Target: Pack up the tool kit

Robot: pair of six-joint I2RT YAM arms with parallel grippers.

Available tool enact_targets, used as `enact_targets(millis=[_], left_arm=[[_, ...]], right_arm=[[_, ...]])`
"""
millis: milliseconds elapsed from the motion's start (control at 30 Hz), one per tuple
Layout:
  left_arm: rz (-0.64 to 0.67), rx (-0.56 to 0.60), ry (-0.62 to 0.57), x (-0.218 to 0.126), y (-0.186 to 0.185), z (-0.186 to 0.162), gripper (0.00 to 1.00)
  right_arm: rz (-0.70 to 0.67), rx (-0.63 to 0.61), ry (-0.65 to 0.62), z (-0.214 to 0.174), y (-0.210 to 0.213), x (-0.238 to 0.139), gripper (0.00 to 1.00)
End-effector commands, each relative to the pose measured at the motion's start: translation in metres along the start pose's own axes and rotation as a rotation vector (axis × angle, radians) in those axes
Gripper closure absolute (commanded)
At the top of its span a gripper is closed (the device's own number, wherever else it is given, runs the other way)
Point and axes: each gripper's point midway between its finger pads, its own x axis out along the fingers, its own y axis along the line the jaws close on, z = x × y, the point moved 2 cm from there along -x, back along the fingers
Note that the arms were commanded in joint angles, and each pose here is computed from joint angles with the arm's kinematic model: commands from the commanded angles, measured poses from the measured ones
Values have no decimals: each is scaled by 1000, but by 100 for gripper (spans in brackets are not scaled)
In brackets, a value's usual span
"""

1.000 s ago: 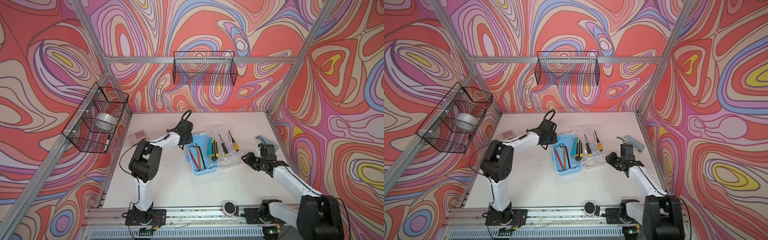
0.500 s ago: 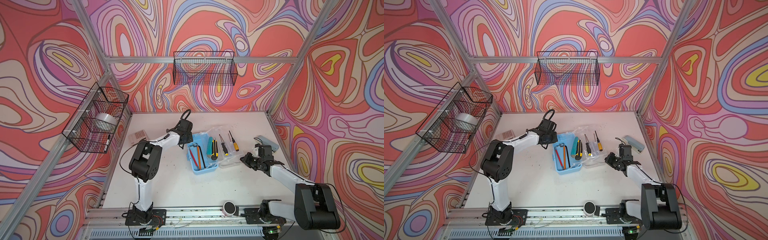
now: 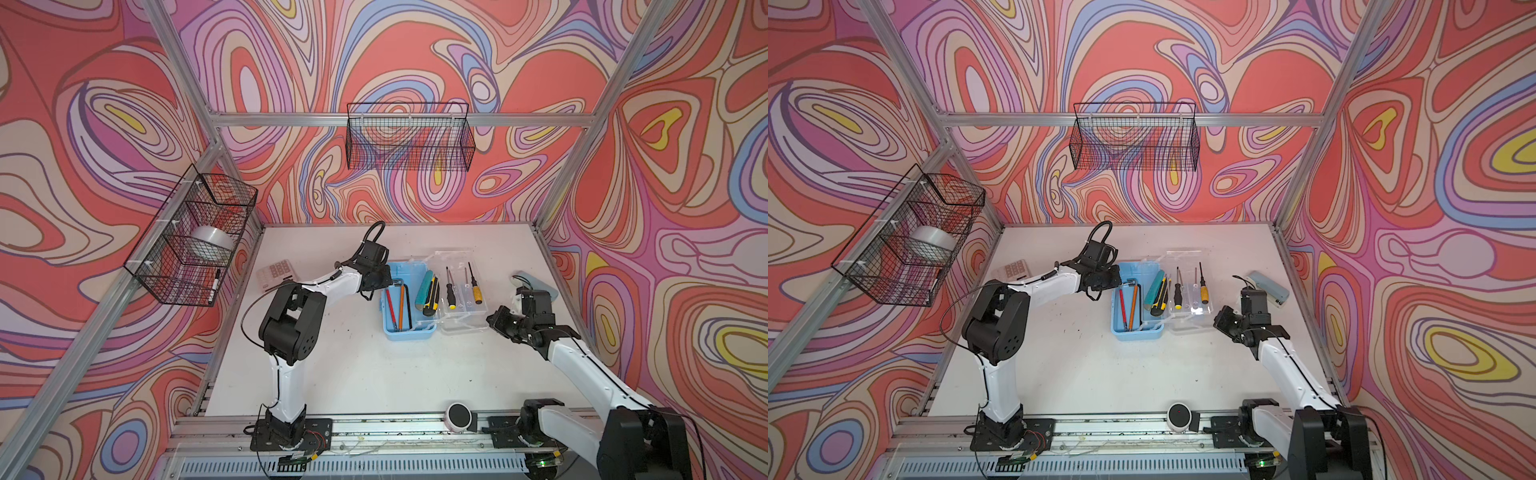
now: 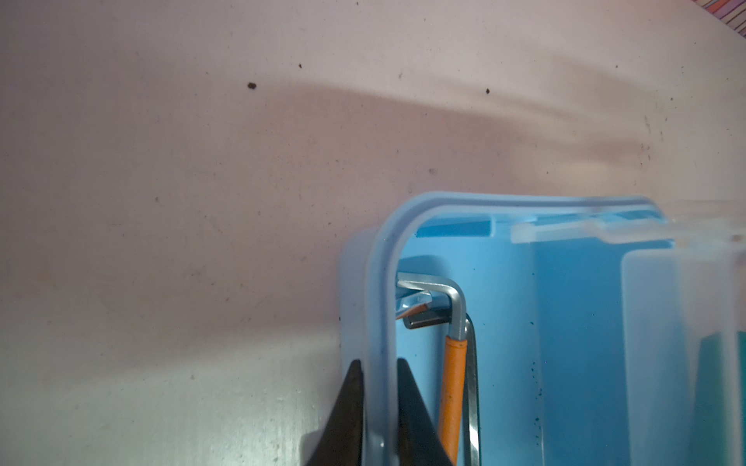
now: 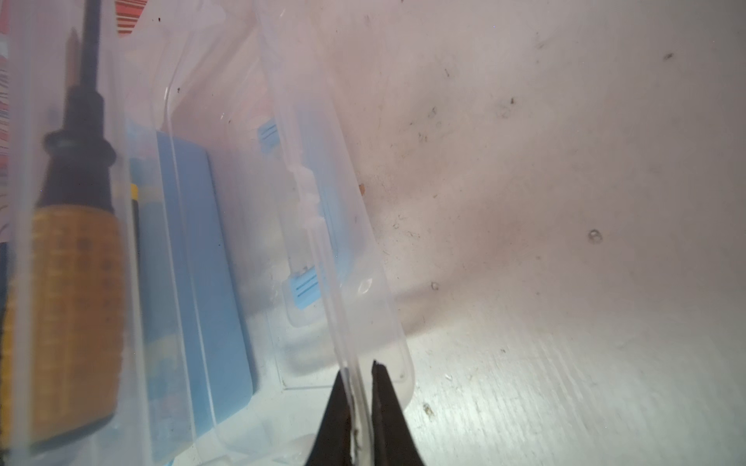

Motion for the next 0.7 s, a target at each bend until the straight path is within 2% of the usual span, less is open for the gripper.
enact_targets(millis=[0, 300, 667], left_arm=[[-31, -19, 16, -6, -4, -8, 85], [-86, -21, 21, -9, -22, -17, 85], [-121, -52, 16, -13, -30, -17, 85]], right_arm=[[-12, -101, -141, 34, 33, -26, 100], [-114, -364, -210, 18, 110, -34, 100], [-30, -524, -216, -16, 197, -33, 100]])
